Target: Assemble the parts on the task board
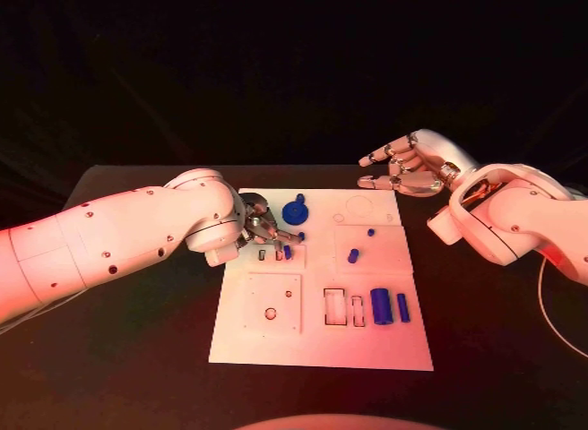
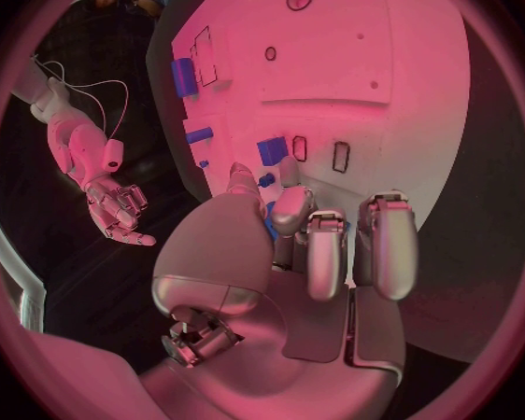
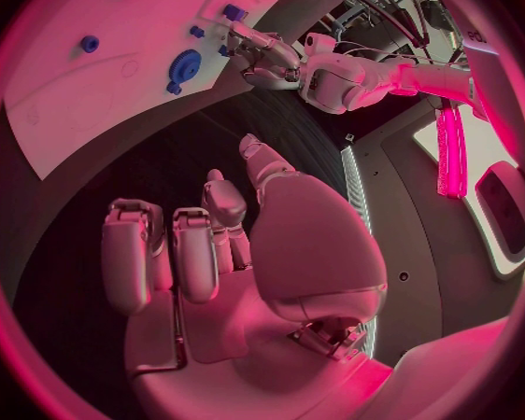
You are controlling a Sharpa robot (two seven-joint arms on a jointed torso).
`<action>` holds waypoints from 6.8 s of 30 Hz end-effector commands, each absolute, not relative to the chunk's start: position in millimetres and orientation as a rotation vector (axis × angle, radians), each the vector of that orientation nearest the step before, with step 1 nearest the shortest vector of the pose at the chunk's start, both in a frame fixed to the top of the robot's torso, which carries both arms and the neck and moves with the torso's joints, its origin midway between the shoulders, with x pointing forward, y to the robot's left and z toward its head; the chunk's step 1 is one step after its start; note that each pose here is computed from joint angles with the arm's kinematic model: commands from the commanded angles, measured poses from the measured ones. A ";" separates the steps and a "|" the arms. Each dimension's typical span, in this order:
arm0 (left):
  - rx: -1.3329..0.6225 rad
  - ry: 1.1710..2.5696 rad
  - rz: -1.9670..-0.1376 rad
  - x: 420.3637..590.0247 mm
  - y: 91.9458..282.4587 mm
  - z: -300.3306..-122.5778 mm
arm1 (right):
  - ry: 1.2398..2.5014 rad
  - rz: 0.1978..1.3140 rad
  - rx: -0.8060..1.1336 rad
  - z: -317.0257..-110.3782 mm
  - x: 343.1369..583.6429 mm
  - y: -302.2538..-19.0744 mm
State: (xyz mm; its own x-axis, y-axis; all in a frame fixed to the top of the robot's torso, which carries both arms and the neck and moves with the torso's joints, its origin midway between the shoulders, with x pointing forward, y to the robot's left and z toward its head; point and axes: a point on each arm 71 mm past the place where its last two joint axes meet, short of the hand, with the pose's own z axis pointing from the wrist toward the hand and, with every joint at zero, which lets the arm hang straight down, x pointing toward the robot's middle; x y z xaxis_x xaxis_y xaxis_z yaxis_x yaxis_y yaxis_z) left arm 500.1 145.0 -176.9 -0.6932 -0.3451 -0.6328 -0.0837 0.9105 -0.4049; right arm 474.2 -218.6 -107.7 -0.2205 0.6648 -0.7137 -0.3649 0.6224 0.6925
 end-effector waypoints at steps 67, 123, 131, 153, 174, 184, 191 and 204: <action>-0.206 2.387 -0.342 498.7 141.0 -181.9 | 1.571 0.960 0.246 -112.3 476.2 -216.8; -0.438 2.162 -0.660 493.3 165.7 -165.7 | 1.617 0.895 0.117 -115.9 467.4 -212.8; -0.739 1.917 -1.069 486.2 183.9 -159.7 | 1.667 0.776 -0.090 -127.3 437.9 -204.0; -1.130 1.560 -1.474 462.4 206.3 -172.3 | 1.711 0.568 -0.340 -180.4 384.7 -160.9; -1.145 1.540 -1.464 462.0 208.3 -173.8 | 1.801 0.585 -0.378 -209.9 371.4 -134.9; -1.152 1.547 -1.454 462.5 209.3 -175.2 | 1.816 0.584 -0.380 -211.8 368.3 -132.6; -1.157 1.549 -1.447 463.2 210.5 -176.1 | 1.832 0.581 -0.388 -214.5 366.2 -131.6; -1.163 1.555 -1.439 463.8 211.3 -177.5 | 1.848 0.572 -0.398 -219.9 363.8 -129.3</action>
